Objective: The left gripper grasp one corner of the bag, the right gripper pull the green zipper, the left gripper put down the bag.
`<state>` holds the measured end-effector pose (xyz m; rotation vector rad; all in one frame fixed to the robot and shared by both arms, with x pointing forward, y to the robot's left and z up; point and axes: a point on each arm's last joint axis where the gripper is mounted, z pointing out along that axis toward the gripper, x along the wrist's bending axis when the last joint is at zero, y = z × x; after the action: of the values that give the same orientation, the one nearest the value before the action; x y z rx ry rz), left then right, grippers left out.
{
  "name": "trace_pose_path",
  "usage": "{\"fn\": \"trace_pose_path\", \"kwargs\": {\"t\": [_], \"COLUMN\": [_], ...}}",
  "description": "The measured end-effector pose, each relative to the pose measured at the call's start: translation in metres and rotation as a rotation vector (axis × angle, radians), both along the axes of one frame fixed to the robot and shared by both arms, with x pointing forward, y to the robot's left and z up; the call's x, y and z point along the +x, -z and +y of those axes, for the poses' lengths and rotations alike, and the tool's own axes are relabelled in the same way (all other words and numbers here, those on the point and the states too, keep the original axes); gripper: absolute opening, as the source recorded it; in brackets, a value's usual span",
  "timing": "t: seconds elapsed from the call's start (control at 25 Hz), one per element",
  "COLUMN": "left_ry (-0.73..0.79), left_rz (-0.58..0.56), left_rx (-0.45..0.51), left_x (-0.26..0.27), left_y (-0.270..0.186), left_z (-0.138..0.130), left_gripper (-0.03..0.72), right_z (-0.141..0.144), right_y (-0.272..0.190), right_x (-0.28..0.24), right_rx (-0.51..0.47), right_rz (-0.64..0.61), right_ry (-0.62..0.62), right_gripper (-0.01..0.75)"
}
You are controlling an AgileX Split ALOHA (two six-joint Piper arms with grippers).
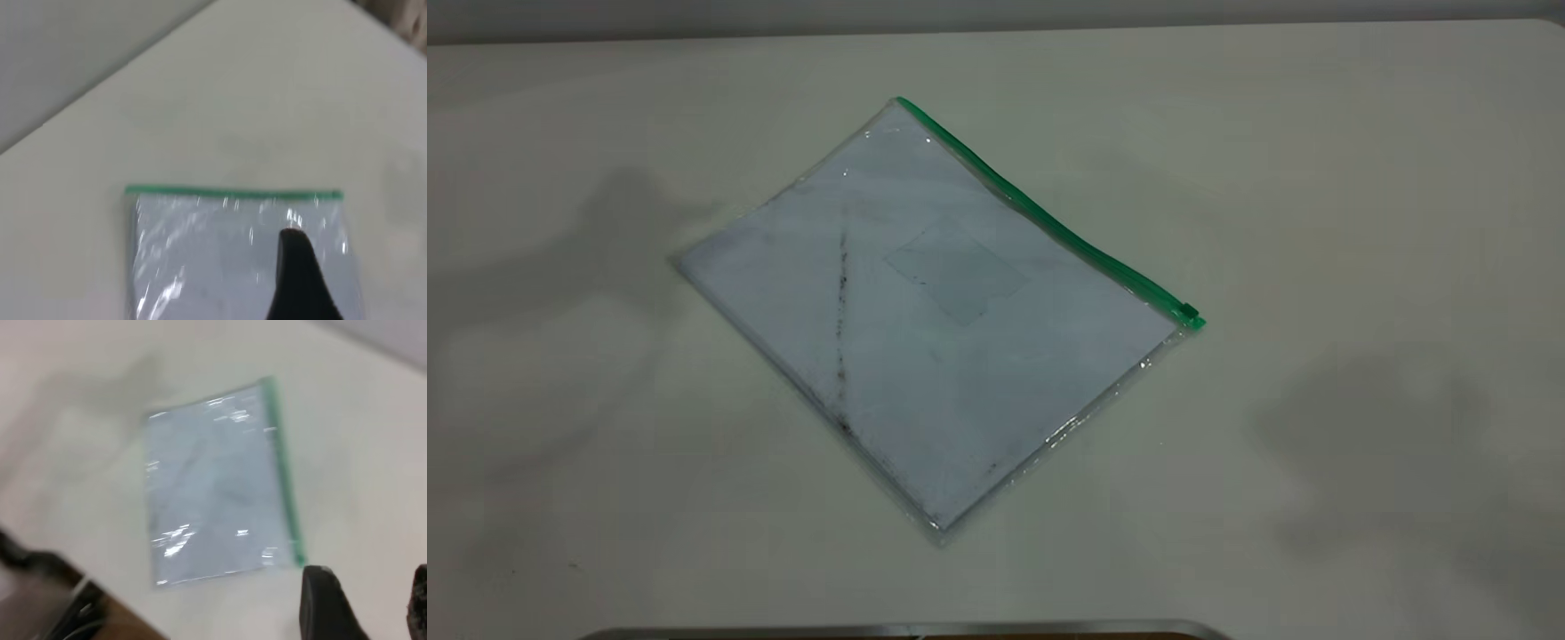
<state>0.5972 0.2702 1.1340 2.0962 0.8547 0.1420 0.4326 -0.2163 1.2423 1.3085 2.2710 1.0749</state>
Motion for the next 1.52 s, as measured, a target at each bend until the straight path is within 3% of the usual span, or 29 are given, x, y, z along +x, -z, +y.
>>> {"fn": "trace_pose_path", "kwargs": {"t": [0.12, 0.28, 0.44, 0.6, 0.76, 0.92, 1.12, 1.28, 1.52], "left_ry": [-0.043, -0.181, -0.308, -0.415, -0.459, -0.462, -0.469, -0.508, -0.633], "left_rz": [-0.019, -0.031, -0.055, -0.034, 0.035, 0.128, 0.194, 0.174, 0.15], "left_rx": [0.109, 0.177, 0.199, 0.215, 0.21, 0.218, 0.263, 0.308, 0.295], "left_x": [-0.036, -0.078, -0.109, -0.135, -0.163, -0.195, -0.24, -0.279, -0.324], "left_y": [-0.033, -0.068, -0.09, -0.093, -0.073, -0.036, 0.011, 0.039, 0.082], "left_z": [0.005, 0.011, 0.015, 0.019, 0.018, 0.015, 0.014, 0.016, 0.017], "left_gripper": [0.521, 0.521, 0.521, 0.521, 0.521, 0.521, 0.521, 0.521, 0.521], "right_z": [-0.022, -0.048, -0.065, -0.069, -0.069, -0.065, -0.063, -0.063, -0.064], "right_y": [0.002, 0.032, 0.078, 0.13, 0.18, 0.208, 0.215, 0.216, 0.216], "right_x": [-0.043, -0.091, -0.119, -0.128, -0.13, -0.131, -0.127, -0.128, -0.128], "right_rx": [-0.054, -0.122, -0.165, -0.207, -0.259, -0.245, -0.219, -0.219, -0.232], "right_rz": [-0.066, -0.082, -0.031, 0.081, 0.228, 0.298, 0.255, 0.255, 0.249], "right_ry": [0.076, 0.18, 0.282, 0.31, 0.3, 0.276, 0.272, 0.272, 0.274], "right_gripper": [0.343, 0.343, 0.348, 0.372, 0.391, 0.396, 0.396, 0.396, 0.396]}}
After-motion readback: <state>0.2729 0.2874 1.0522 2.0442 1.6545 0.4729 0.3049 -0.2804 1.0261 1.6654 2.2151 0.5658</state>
